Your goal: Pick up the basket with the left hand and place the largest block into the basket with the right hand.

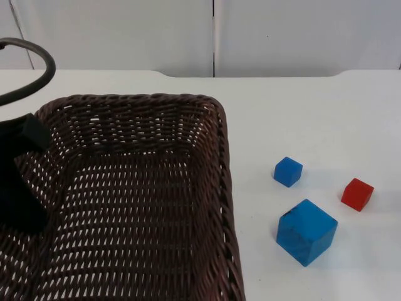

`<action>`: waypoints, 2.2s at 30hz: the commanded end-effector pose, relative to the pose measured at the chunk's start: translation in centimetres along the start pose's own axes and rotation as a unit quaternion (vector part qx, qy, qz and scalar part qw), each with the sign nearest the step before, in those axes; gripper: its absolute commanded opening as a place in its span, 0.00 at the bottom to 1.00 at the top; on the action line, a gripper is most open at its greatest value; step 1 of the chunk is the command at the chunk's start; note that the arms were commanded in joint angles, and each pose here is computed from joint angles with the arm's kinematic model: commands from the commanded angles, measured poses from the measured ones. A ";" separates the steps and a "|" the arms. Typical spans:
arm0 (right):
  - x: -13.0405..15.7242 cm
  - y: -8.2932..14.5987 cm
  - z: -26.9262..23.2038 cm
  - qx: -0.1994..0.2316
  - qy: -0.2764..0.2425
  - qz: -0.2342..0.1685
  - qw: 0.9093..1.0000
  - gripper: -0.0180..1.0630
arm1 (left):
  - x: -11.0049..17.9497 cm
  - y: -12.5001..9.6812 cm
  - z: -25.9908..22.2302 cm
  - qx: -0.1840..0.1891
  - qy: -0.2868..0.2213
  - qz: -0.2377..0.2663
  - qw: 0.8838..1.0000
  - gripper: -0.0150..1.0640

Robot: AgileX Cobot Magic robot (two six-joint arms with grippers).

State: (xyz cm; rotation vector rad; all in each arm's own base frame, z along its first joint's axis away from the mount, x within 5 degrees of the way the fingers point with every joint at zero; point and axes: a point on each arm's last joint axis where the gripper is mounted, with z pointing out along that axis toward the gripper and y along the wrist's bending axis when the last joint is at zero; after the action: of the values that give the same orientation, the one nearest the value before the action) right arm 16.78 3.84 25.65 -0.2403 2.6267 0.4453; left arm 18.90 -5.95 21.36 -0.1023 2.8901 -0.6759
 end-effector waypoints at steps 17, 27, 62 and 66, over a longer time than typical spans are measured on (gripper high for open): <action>0.0 7.6 5.4 -0.011 0.012 -0.200 0.980 0.99 | 0.0 -0.4 -0.1 0.013 -0.009 -0.006 1.000 0.01; -0.6 11.1 9.6 0.017 0.041 -0.237 0.971 0.99 | 0.0 -0.3 -0.1 0.012 -0.010 -0.005 1.000 0.01; -2.1 9.9 19.3 0.053 0.062 -0.275 0.958 0.99 | 0.0 -0.3 -0.1 0.009 -0.012 -0.003 1.000 0.01; -1.6 9.8 20.7 0.047 0.065 -0.276 0.958 0.99 | 0.0 -0.3 -0.1 0.009 -0.012 -0.003 1.000 0.01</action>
State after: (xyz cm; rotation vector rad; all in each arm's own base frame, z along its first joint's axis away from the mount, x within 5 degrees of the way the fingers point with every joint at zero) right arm 24.07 20.31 11.86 -0.9733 2.5585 0.0985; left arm 19.04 -5.92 21.37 -0.1076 2.8755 -0.6684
